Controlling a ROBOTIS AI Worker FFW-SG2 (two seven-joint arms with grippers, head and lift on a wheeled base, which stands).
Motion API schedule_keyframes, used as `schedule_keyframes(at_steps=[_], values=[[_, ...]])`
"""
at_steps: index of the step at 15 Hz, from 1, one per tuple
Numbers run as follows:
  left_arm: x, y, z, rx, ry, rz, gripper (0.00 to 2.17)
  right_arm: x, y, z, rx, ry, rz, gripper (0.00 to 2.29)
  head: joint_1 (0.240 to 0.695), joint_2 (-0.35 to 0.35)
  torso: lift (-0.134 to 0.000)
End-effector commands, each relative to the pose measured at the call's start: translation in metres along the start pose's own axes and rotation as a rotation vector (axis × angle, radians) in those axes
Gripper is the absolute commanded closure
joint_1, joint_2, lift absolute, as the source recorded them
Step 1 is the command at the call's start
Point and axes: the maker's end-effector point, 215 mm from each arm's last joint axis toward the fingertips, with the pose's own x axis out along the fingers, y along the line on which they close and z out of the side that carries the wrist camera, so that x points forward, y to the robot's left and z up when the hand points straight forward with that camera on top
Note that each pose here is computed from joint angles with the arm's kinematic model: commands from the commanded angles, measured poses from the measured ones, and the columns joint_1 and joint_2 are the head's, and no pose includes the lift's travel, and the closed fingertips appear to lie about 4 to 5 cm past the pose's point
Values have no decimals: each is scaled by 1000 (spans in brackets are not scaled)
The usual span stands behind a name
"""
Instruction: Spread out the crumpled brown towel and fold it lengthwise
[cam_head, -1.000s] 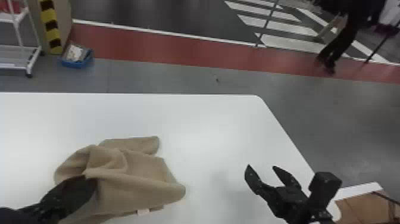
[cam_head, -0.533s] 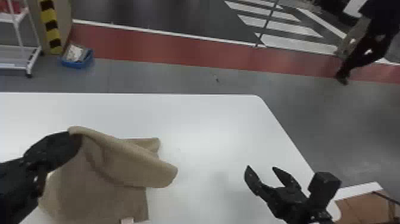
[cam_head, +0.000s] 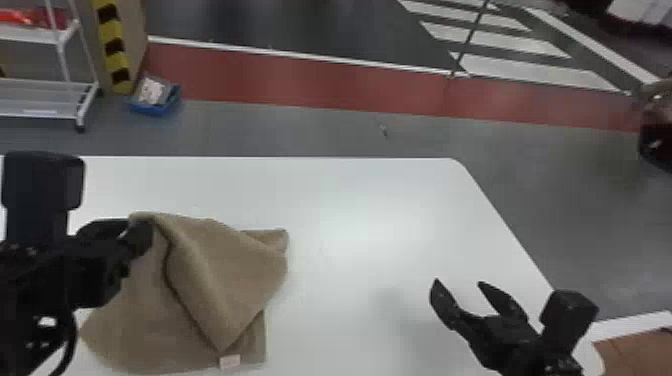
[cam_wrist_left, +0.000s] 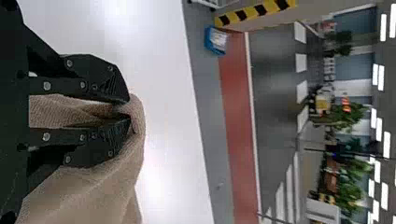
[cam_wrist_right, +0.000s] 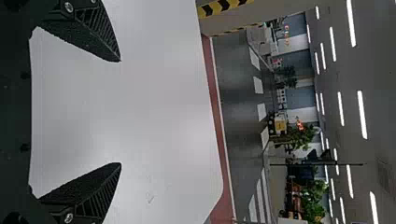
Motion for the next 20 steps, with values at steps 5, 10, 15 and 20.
schedule_keyframes(at_steps=[5, 10, 15, 20], values=[[-10, 25, -57, -11, 144, 86, 33, 3, 7, -2, -8, 7, 10, 87, 695, -247, -124], [-40, 17, -56, -11, 98, 113, 33, 12, 17, -3, -6, 21, 26, 87, 695, -220, -124], [-56, -34, -82, -3, 69, 12, 83, 12, 20, 1, -4, 29, 30, 87, 695, -249, -124], [-36, -29, -129, 25, 171, 12, 225, 12, 21, 2, -7, 32, 31, 87, 695, -297, -124]])
